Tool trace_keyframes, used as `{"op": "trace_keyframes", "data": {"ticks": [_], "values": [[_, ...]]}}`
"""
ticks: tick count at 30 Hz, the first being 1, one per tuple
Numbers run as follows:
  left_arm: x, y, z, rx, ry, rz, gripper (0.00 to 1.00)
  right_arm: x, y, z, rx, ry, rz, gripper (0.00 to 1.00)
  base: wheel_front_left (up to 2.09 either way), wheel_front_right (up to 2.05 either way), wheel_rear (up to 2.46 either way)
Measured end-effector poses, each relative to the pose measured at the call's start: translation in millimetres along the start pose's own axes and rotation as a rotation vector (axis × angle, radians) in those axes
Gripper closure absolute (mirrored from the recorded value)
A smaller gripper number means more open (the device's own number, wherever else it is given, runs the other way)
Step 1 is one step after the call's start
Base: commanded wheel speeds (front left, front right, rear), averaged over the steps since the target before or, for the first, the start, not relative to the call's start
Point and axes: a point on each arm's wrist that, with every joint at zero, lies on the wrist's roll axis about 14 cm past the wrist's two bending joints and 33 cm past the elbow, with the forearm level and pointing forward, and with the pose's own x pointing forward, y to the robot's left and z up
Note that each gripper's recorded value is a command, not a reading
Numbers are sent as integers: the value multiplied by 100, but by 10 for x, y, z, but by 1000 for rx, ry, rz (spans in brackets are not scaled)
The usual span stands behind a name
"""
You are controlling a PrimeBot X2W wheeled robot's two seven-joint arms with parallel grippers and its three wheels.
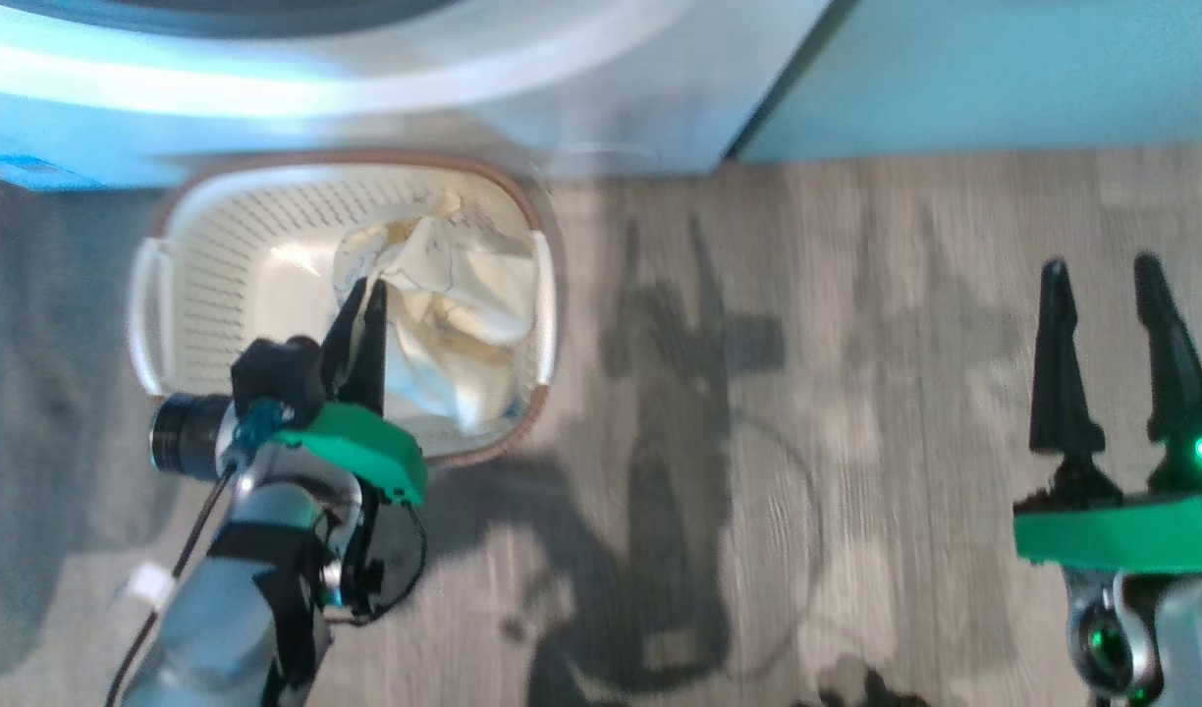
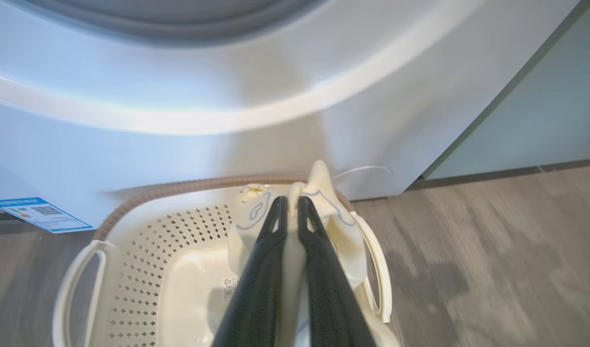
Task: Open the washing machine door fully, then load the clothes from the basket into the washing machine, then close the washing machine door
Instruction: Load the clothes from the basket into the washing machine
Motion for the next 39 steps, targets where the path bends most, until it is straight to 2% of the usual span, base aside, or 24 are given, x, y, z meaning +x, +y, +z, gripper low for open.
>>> {"op": "trace_keyframes", "data": {"ticks": [8, 17, 28, 39], "values": [[-570, 197, 770, -43, -209, 84, 100, -209, 216, 171, 3, -26, 52, 0, 0, 0, 0], [-1213, 390, 1321, -20, -376, 157, 100, -488, 458, 353, 20, -60, 114, 0, 0, 0, 0], [-1810, 391, 1543, 8, -454, 176, 100, -869, 595, 470, 29, -86, 148, 0, 0, 0, 0], [-2051, 359, 1529, 17, -447, 173, 100, -1102, 561, 465, 32, -86, 132, 0, 0, 0, 0]]}}
